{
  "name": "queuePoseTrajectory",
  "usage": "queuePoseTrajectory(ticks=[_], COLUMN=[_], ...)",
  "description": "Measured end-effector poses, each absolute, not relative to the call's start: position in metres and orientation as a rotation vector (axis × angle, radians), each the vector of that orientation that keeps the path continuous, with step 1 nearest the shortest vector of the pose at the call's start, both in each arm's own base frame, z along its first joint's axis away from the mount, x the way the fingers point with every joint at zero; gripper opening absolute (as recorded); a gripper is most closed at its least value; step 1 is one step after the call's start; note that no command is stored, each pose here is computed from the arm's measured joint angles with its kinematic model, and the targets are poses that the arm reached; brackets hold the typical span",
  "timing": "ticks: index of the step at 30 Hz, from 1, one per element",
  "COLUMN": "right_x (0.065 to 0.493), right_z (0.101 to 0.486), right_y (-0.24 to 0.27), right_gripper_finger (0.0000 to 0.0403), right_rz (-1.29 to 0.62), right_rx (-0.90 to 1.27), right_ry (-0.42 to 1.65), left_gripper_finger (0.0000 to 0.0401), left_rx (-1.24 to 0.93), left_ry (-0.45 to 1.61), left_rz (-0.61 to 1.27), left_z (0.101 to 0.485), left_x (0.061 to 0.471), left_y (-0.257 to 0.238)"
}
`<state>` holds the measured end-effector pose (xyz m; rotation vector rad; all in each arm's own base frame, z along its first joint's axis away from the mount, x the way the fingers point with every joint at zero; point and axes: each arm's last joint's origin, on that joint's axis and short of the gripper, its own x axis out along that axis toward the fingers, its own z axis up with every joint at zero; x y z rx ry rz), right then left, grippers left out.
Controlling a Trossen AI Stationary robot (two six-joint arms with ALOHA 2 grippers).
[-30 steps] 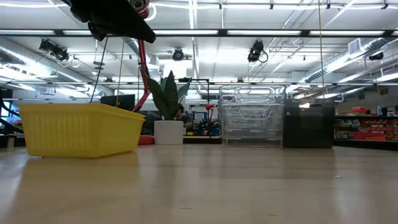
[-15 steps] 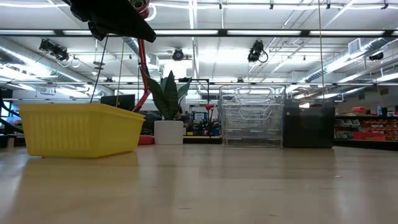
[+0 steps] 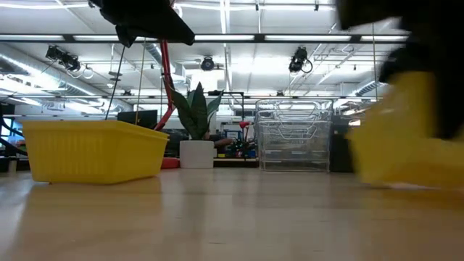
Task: Stack baskets by color
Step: Stack the yellow bin on the top yellow bin
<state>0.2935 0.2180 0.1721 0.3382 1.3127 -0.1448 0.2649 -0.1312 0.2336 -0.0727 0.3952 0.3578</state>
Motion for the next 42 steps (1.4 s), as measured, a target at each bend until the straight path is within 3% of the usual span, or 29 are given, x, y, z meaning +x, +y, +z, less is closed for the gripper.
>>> queuePoseTrajectory(ticks=[7, 14, 25, 32, 36, 42], right_x=[0.344, 0.361, 0.373, 0.338, 0.299, 0.248], right_z=[0.186, 0.19, 0.2, 0.214, 0.217, 0.214], right_y=[0.183, 0.163, 0.159, 0.205, 0.24, 0.28], right_gripper_finger=[0.0007, 0.0018, 0.0112, 0.0115, 0.0113, 0.0112], right_rz=[-0.004, 0.03, 0.082, 0.101, 0.061, -0.041], right_rx=[0.262, 0.219, 0.172, 0.025, -0.056, 0.0], right_ry=[1.075, 0.995, 0.855, 0.826, 0.85, 0.824], left_gripper_finger=[0.0007, 0.0007, 0.0007, 0.0007, 0.0007, 0.0014], left_rx=[-0.071, -0.074, -0.088, -0.045, 0.035, 0.098], left_ry=[0.396, 0.397, 0.421, 0.417, 0.407, 0.518], left_rz=[0.358, 0.358, 0.303, 0.253, 0.082, -0.11], left_z=[0.234, 0.233, 0.233, 0.229, 0.213, 0.204], left_x=[0.265, 0.265, 0.265, 0.268, 0.283, 0.323], left_y=[-0.131, -0.131, -0.133, -0.141, -0.157, -0.17])
